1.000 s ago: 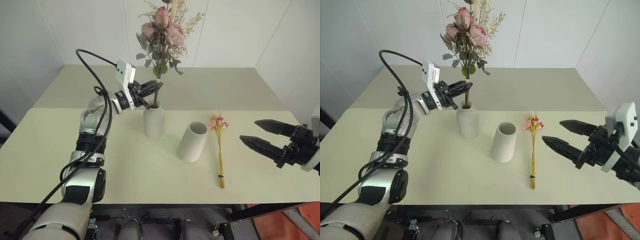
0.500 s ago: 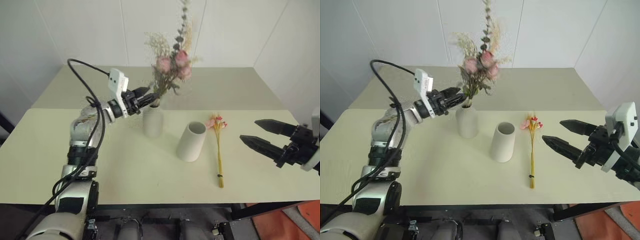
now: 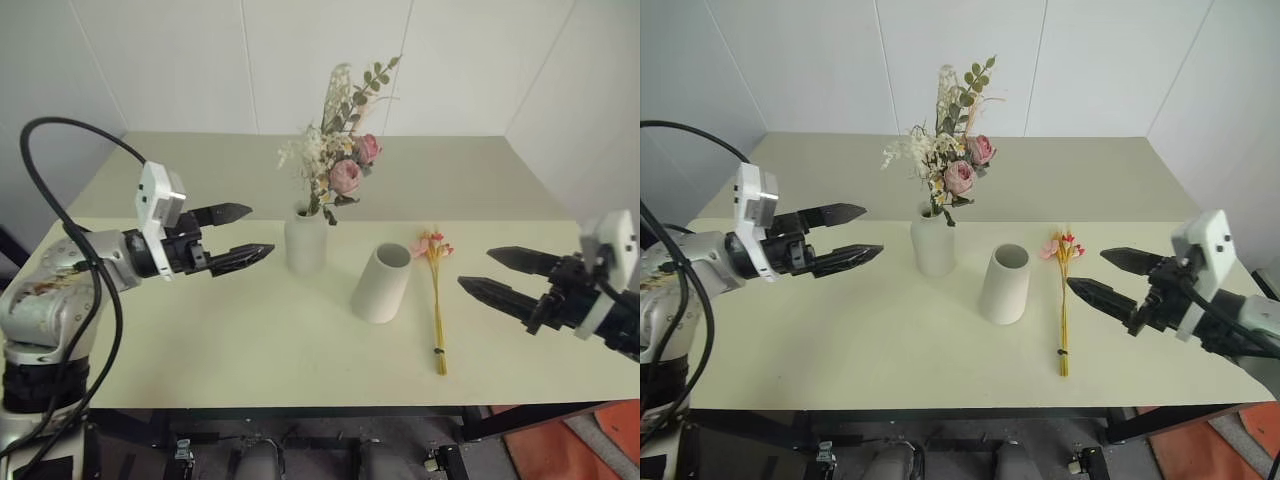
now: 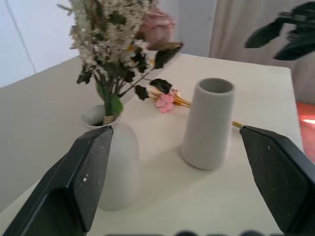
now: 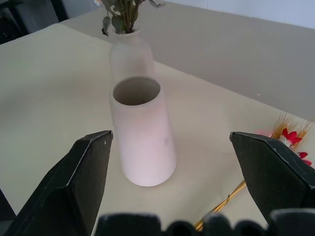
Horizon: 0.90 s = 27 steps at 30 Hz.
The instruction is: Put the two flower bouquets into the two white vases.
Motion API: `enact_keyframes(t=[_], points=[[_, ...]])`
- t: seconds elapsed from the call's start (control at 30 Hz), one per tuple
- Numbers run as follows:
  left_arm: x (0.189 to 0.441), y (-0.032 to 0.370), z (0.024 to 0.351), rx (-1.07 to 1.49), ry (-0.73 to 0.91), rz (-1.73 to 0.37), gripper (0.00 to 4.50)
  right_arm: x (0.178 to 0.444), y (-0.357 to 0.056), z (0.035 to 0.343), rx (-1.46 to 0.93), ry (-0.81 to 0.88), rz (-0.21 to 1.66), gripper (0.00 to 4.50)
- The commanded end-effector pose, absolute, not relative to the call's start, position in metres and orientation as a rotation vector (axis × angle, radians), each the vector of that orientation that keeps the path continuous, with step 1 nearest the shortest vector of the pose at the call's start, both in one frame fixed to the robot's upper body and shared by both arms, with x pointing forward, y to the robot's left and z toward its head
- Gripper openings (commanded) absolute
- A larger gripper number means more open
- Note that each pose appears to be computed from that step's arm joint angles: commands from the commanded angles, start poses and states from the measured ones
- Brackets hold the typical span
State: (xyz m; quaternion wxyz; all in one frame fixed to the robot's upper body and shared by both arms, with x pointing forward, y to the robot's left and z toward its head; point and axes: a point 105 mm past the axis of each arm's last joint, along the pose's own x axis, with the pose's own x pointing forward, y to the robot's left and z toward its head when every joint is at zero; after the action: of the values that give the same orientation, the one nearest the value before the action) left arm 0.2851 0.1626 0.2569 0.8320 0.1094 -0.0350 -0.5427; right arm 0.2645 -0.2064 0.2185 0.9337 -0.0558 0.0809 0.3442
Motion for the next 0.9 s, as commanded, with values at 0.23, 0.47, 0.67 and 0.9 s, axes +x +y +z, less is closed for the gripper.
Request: enact_keyframes(t=[0.23, 0.47, 0.67, 0.9], points=[[0.266, 0.166, 0.269, 0.336, -0.145, -1.278, 4.48, 0.322, -0.219, 0.159, -0.068, 0.593, 0.34, 4.5], [0.266, 0.164, 0.268, 0.335, -0.172, -1.259, 4.48, 0.341, -0.214, 0.13, -0.044, 0.775, 0.274, 4.5], [0.262, 0.166, 0.261, 0.319, -0.167, -1.228, 4.5, 0.35, -0.217, 0.115, -0.128, 0.847, 0.239, 3.19], [0.259, 0.166, 0.256, 0.304, -0.167, -1.209, 4.5, 0.357, -0.217, 0.121, -0.2, 0.821, 0.257, 0.71]])
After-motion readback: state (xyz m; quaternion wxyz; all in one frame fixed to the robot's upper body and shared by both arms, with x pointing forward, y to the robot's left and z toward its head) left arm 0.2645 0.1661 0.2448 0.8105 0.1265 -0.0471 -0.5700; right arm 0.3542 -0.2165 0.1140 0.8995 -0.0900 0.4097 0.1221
